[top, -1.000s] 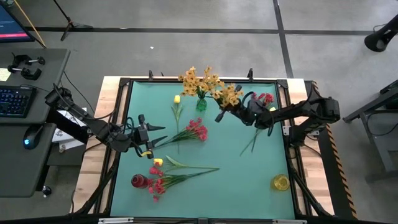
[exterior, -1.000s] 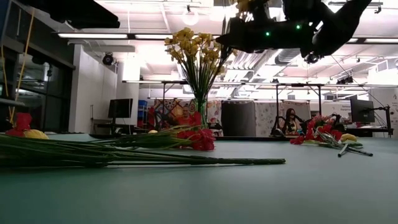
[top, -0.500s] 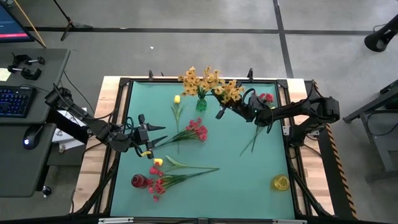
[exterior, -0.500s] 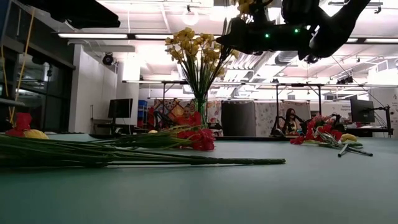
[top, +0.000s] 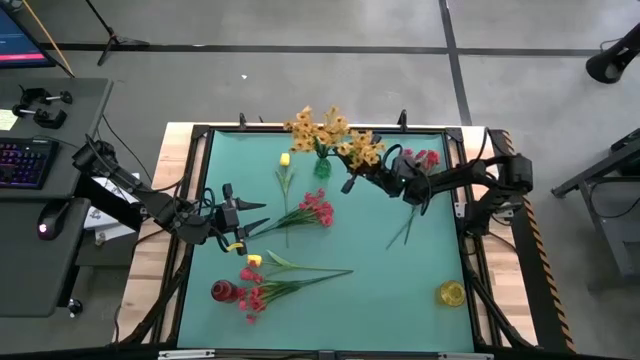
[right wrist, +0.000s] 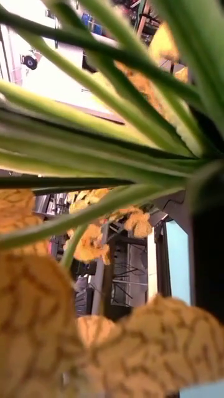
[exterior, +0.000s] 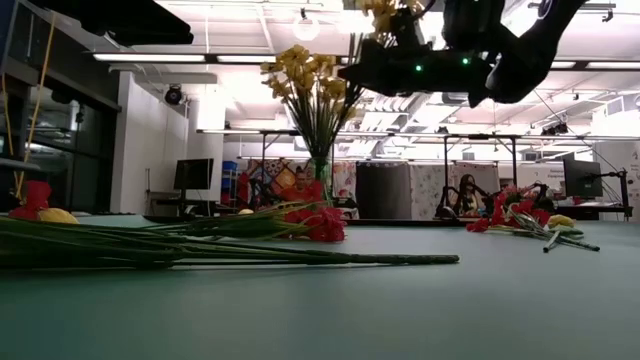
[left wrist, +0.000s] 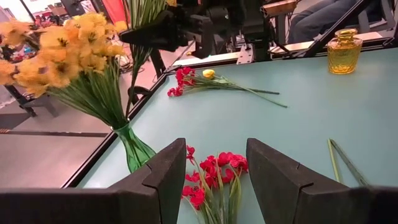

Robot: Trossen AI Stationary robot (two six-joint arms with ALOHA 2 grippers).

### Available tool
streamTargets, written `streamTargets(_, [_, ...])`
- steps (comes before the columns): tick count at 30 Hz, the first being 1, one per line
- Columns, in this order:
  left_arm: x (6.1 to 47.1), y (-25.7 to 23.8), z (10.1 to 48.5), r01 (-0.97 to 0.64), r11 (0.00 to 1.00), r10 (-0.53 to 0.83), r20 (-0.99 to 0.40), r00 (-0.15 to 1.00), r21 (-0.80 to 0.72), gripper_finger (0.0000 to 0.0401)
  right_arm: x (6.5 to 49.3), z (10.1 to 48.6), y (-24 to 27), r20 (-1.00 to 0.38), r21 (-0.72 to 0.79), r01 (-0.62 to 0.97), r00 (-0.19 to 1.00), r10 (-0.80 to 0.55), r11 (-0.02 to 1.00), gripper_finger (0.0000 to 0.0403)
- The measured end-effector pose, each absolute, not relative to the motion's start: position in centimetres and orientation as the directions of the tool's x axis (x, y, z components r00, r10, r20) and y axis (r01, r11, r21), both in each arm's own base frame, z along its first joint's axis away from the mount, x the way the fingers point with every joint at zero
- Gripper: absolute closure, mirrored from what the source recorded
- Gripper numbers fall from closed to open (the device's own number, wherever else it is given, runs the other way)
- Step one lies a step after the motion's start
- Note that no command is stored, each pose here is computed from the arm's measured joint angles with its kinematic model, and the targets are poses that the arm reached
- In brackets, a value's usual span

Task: Sort flowers into vase by color
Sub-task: Put the yellow flower into the green vase

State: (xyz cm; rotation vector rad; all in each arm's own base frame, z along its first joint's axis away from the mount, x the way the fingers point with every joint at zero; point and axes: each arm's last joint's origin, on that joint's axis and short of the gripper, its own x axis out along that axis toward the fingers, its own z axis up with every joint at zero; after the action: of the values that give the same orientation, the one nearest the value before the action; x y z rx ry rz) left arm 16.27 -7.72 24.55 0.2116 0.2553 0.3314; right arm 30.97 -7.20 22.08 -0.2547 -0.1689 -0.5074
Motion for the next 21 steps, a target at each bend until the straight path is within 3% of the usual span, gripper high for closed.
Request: streamTargets(21, [16.32,-7.75,24.7,-0.297,0.927,0.344,-0.2,0.918,0.23,0.0244,31.83,22.27,-7.29,0.164,-0.222,0.464,0.885,-0.436,0.858,0.0403])
